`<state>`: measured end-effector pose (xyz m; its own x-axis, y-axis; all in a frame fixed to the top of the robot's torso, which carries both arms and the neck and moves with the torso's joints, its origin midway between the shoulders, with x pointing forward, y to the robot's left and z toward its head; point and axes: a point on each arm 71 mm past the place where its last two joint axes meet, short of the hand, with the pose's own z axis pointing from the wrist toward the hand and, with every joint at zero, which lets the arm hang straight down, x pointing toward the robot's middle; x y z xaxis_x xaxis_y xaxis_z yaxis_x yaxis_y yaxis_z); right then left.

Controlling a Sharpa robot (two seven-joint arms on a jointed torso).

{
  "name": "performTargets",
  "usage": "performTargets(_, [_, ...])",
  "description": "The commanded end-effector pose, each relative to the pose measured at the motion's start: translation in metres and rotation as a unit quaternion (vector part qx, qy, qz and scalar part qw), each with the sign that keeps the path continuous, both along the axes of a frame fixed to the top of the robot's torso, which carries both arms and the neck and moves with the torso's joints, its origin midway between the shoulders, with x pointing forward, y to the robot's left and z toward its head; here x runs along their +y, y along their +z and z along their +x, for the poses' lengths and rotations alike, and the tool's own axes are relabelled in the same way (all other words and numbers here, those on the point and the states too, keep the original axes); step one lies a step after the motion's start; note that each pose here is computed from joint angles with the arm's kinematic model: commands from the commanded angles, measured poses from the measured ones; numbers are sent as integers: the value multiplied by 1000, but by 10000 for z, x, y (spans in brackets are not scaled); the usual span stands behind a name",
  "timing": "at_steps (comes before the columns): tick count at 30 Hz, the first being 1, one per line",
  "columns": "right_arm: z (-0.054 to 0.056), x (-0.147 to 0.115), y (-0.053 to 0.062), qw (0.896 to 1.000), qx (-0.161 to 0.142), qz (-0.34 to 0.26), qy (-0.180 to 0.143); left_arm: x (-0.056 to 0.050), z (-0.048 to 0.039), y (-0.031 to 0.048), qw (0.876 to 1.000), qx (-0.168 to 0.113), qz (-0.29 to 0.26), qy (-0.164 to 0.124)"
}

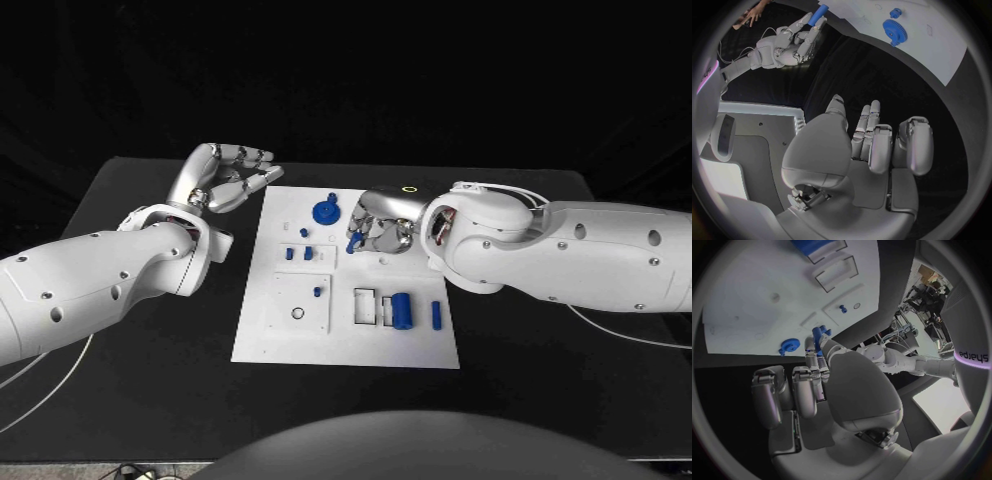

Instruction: Assemble the parts on the task board

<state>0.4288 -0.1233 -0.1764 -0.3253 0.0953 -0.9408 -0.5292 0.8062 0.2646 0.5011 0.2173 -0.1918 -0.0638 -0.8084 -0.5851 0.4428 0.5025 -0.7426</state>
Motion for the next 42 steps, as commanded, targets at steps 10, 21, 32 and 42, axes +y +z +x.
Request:
performTargets(10, [-153, 579, -15, 995, 18, -6, 93, -48, -1, 2, 1000, -4, 6, -13])
performTargets(21, [-233, 858, -83, 990, 16, -13, 137, -53, -2, 4, 1000, -6, 6, -14])
performTargets(32, [-320, 1009, -152, 981, 3, -48, 188, -49, -5, 5, 1000, -6, 6, -15])
performTargets(42, [-353, 1060, -208, 975, -3, -76, 210, -44, -8, 6, 1000, -6, 7, -15])
